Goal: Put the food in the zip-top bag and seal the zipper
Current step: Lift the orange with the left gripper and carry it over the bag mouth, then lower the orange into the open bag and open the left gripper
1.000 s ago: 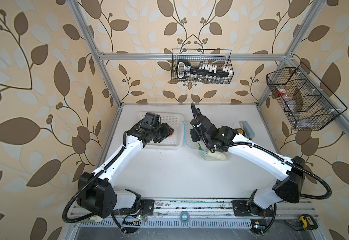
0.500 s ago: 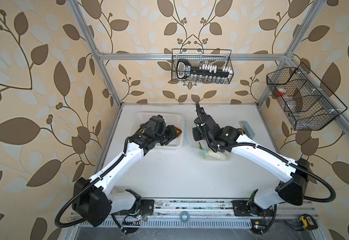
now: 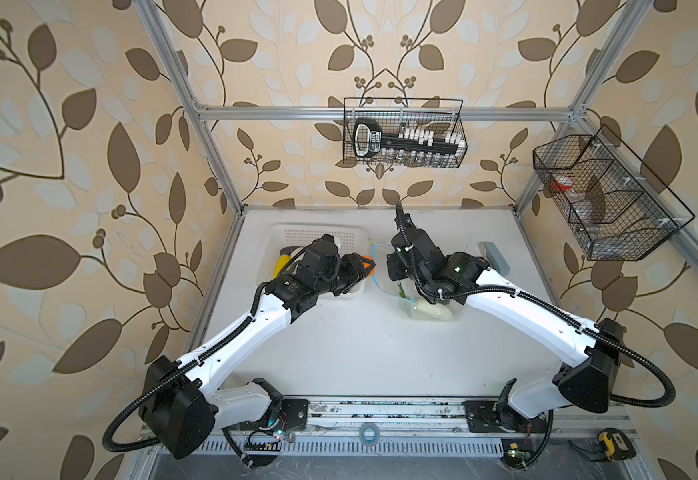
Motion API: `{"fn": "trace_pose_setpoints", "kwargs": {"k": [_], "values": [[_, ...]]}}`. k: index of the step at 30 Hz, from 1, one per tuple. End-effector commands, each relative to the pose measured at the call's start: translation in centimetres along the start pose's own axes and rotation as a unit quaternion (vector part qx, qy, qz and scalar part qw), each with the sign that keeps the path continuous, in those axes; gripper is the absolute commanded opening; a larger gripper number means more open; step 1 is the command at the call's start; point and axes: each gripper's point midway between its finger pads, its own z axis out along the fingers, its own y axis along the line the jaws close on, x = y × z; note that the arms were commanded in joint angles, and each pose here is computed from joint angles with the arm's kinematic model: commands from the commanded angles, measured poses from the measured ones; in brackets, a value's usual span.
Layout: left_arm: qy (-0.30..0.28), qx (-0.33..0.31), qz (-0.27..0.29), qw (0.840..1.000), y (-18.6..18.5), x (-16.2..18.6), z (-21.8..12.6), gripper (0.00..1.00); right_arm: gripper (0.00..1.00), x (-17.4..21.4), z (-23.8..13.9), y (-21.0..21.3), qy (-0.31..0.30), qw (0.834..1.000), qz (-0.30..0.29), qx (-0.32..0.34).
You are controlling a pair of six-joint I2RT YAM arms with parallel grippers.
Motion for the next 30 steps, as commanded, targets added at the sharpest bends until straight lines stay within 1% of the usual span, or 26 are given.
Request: {"fn": "trace_pose_setpoints", "kwargs": {"k": [1, 10, 17, 30], "values": [[-0.023, 0.035, 0.002, 0.999, -2.5, -1.0, -0.4, 0.37, 0.0, -0.6, -0.7, -0.1, -0.011, 1.0, 0.011, -0.007], [-0.018, 0.062, 0.01, 0.998, -4.9, -0.6, 0.0, 0.37, 0.0, -0.8, -0.8, -0.1, -0.013, 1.0, 0.012, -0.009], [-0.002, 0.065, 0.014, 0.998, -5.2, 0.9, 1.4, 0.37, 0.0, -1.0, -0.9, 0.2, -0.014, 1.0, 0.015, -0.015], [0.018, 0.023, 0.022, 0.999, -3.2, 2.2, 3.2, 0.39, 0.0, -1.3, -1.3, 0.2, -0.02, 1.0, 0.017, -0.017]]}}
